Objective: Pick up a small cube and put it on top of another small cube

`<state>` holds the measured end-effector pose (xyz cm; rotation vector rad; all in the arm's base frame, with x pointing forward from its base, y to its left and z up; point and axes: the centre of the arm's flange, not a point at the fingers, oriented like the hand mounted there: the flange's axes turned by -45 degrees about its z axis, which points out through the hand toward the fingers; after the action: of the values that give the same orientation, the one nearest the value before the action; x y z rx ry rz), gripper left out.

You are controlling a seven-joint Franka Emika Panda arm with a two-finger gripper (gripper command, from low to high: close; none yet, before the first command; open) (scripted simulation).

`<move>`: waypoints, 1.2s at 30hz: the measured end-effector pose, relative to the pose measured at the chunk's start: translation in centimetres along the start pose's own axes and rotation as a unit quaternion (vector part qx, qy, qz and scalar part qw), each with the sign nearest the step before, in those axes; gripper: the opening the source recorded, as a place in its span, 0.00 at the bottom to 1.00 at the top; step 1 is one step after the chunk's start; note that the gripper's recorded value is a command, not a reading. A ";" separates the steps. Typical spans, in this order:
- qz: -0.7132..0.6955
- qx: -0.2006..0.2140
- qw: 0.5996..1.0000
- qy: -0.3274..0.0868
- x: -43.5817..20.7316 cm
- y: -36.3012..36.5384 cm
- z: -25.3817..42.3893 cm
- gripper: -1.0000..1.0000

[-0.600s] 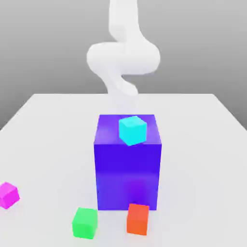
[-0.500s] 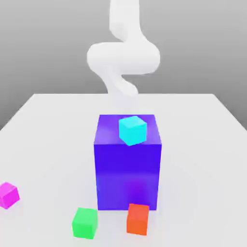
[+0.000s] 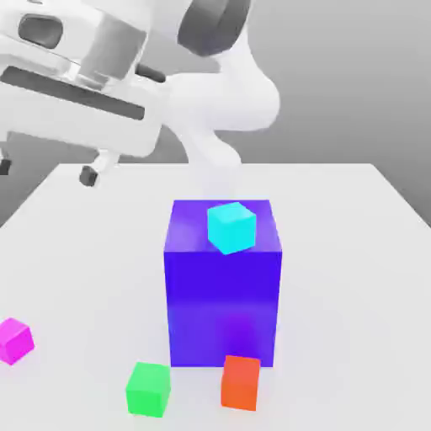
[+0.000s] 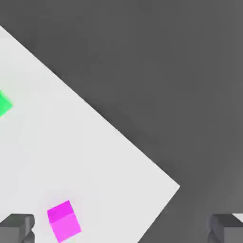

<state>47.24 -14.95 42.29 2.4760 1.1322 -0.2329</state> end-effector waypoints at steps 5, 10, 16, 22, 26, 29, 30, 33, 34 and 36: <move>-0.130 0.068 0.989 -0.033 -1.8 -0.1 8.3 0.50; -0.262 0.130 0.956 -0.025 -3.1 -1.3 15.2 0.50; -0.409 0.178 0.895 0.026 -4.5 -3.5 21.7 0.50; -0.531 0.184 0.821 0.101 -6.1 -5.5 26.1 0.50; -0.599 0.161 0.770 0.152 -7.2 -6.3 28.0 0.50; -0.643 0.130 0.732 0.184 -8.3 -6.5 28.8 0.50; -0.657 0.117 0.720 0.193 -8.6 -6.6 29.0 0.50; -0.693 0.075 0.684 0.213 -10.0 -6.4 29.2 0.50; -0.705 0.059 0.673 0.218 -10.6 -6.3 29.2 0.50; -0.725 0.025 0.651 0.222 -11.8 -5.9 29.1 0.50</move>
<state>35.48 -32.04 17.91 0.9912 3.0672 -0.0477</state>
